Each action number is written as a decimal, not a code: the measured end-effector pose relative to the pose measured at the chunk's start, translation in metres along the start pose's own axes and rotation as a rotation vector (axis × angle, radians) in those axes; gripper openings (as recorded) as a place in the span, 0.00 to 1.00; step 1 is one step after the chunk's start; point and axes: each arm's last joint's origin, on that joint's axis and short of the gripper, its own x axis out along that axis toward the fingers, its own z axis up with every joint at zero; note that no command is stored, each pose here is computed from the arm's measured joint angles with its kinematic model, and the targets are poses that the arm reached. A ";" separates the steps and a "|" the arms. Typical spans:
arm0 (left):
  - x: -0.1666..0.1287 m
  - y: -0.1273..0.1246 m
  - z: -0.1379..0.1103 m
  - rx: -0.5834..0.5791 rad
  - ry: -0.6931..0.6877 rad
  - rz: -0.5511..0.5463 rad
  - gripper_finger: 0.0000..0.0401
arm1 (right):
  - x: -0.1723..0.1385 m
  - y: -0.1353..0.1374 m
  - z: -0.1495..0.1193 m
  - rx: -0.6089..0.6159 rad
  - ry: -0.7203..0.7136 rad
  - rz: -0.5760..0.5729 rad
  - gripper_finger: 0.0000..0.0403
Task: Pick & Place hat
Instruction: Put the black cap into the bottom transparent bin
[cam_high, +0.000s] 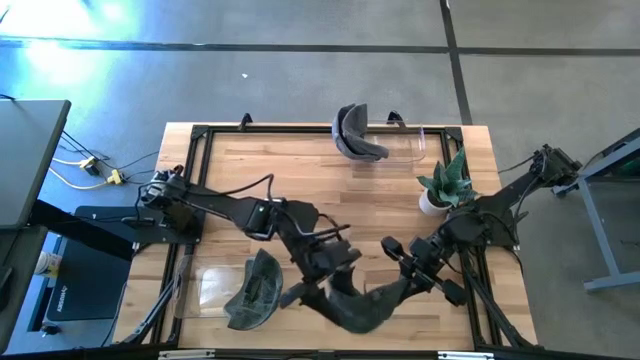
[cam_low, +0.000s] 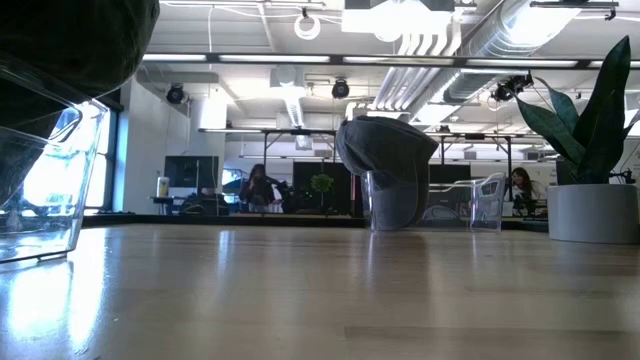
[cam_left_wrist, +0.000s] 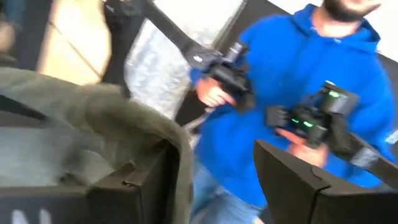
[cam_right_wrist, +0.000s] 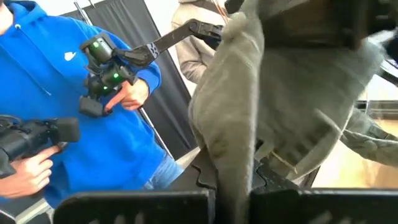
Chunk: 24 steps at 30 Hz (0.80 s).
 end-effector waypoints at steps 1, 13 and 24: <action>0.000 -0.001 0.000 -0.009 0.010 -0.019 0.52 | 0.000 0.000 0.000 0.006 0.002 0.004 0.01; -0.014 0.019 0.007 -0.059 -0.035 0.119 0.40 | 0.000 0.003 0.006 -0.001 -0.050 0.045 0.00; 0.009 0.041 -0.007 -0.153 -0.084 0.125 0.45 | 0.001 0.003 0.001 0.000 -0.026 -0.005 0.00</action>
